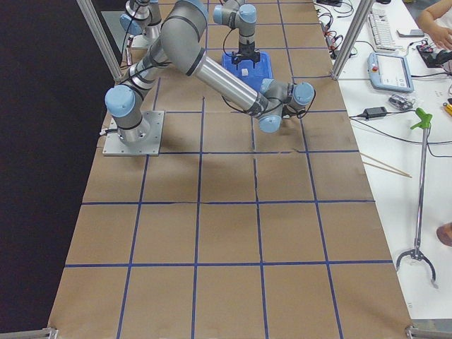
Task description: Assemble white blocks and place on blue tray
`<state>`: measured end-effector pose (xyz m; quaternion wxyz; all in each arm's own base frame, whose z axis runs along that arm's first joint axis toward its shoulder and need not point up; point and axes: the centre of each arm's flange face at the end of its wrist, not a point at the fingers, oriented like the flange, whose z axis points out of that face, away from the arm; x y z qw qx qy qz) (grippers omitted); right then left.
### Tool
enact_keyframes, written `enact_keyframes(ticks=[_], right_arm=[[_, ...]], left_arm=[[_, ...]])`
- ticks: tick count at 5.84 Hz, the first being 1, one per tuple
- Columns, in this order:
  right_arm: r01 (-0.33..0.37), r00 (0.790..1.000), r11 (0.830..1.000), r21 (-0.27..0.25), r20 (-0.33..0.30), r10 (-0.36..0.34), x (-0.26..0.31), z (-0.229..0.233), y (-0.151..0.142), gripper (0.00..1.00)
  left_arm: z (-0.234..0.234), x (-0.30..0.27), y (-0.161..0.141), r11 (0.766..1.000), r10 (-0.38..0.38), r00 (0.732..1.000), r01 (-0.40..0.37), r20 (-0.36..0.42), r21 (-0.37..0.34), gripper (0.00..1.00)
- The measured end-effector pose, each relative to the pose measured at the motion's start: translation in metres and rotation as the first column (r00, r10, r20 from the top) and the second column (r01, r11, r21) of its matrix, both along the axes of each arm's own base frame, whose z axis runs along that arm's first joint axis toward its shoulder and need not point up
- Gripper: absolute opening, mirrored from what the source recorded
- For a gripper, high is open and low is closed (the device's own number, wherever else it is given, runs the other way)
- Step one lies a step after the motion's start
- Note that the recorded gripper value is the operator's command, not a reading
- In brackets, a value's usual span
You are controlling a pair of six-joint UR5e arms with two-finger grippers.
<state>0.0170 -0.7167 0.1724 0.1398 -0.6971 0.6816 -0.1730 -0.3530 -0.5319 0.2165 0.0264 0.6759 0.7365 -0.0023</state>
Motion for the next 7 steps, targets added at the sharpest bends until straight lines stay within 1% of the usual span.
enact_keyframes(ticks=[1,2,3,4,5,6,7], right_arm=[[0.000,1.000,1.000,-0.003,-0.004,0.000,0.000,0.002,0.000,0.22],[0.001,1.000,1.000,-0.007,-0.008,-0.001,-0.001,0.005,-0.001,0.22],[0.006,1.000,1.000,-0.012,-0.012,-0.006,-0.001,0.010,-0.002,0.22],[0.020,1.000,1.000,-0.019,-0.017,-0.021,0.000,0.025,-0.002,0.22],[0.035,0.999,0.999,-0.028,-0.020,-0.035,0.005,0.048,0.002,0.22],[0.031,0.999,0.999,-0.032,-0.022,-0.032,0.018,0.073,0.016,0.22],[0.016,1.000,0.999,-0.029,-0.020,-0.017,0.036,0.090,0.038,0.22]], left_arm=[[0.040,0.015,-0.009,0.998,0.054,0.998,-0.054,-0.011,0.011,0.97],[0.093,0.042,-0.018,0.989,0.141,0.990,-0.140,-0.024,0.044,0.98],[0.145,0.071,-0.012,0.972,0.219,0.976,-0.217,-0.014,0.090,0.98],[0.186,0.100,0.007,0.952,0.278,0.960,-0.277,0.008,0.131,0.98],[0.217,0.126,0.022,0.931,0.337,0.941,-0.336,0.016,0.145,0.98],[0.235,0.144,0.025,0.906,0.403,0.915,-0.401,0.013,0.139,0.98],[0.246,0.152,0.023,0.866,0.492,0.871,-0.489,-0.003,0.105,0.98]])
